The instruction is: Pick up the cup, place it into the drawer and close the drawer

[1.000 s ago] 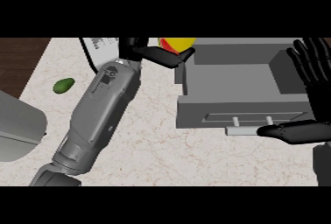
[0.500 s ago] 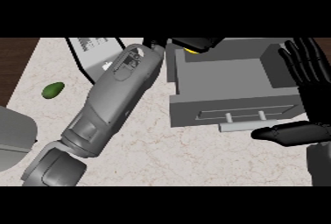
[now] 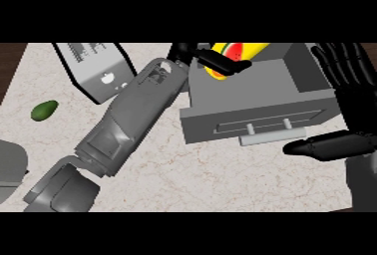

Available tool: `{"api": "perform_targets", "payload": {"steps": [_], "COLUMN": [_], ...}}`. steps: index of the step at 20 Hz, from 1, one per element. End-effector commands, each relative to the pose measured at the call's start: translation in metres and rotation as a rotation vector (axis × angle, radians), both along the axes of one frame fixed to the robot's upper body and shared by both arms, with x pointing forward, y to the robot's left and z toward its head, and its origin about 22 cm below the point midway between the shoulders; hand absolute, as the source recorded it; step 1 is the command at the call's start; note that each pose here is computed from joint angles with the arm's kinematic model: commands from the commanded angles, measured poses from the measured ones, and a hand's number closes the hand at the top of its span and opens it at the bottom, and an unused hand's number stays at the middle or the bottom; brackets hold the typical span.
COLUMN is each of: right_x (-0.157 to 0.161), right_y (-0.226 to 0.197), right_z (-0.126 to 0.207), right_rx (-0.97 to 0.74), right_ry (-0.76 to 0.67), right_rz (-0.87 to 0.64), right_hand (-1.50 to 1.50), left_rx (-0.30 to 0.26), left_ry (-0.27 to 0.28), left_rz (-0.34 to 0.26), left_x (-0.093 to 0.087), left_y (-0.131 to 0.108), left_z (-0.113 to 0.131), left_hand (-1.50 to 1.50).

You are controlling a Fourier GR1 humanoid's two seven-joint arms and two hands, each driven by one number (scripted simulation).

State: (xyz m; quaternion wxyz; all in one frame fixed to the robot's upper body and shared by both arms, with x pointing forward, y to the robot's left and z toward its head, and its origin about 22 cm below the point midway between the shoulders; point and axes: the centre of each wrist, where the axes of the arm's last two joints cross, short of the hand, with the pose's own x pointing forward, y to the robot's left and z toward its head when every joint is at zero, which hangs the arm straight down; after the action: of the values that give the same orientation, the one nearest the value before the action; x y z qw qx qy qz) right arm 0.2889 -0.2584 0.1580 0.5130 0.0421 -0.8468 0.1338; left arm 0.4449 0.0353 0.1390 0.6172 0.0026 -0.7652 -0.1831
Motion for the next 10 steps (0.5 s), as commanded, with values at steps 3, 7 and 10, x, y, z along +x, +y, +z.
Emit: {"api": "perform_targets", "payload": {"steps": [3,7,10], "right_x": [0.006,0.006,0.012], "right_y": [0.017,0.016,0.045], "right_z": [0.007,0.0,0.007], "right_rx": [-0.008,0.002,0.005], "right_ry": [-0.025,-0.015,-0.002], "right_rz": [0.063,0.128,0.304], "right_hand": [-1.5,-1.5,-1.5], "left_rx": [0.084,-0.052,-0.167], "left_ry": [0.044,0.033,0.03], "left_rz": [-0.003,-0.028,-0.026], "left_x": [-0.003,-0.007,-0.007], "left_y": [0.005,0.011,0.008], "left_z": [-0.022,-0.034,-0.027], "left_hand": [-1.5,-1.5,-1.5]}}
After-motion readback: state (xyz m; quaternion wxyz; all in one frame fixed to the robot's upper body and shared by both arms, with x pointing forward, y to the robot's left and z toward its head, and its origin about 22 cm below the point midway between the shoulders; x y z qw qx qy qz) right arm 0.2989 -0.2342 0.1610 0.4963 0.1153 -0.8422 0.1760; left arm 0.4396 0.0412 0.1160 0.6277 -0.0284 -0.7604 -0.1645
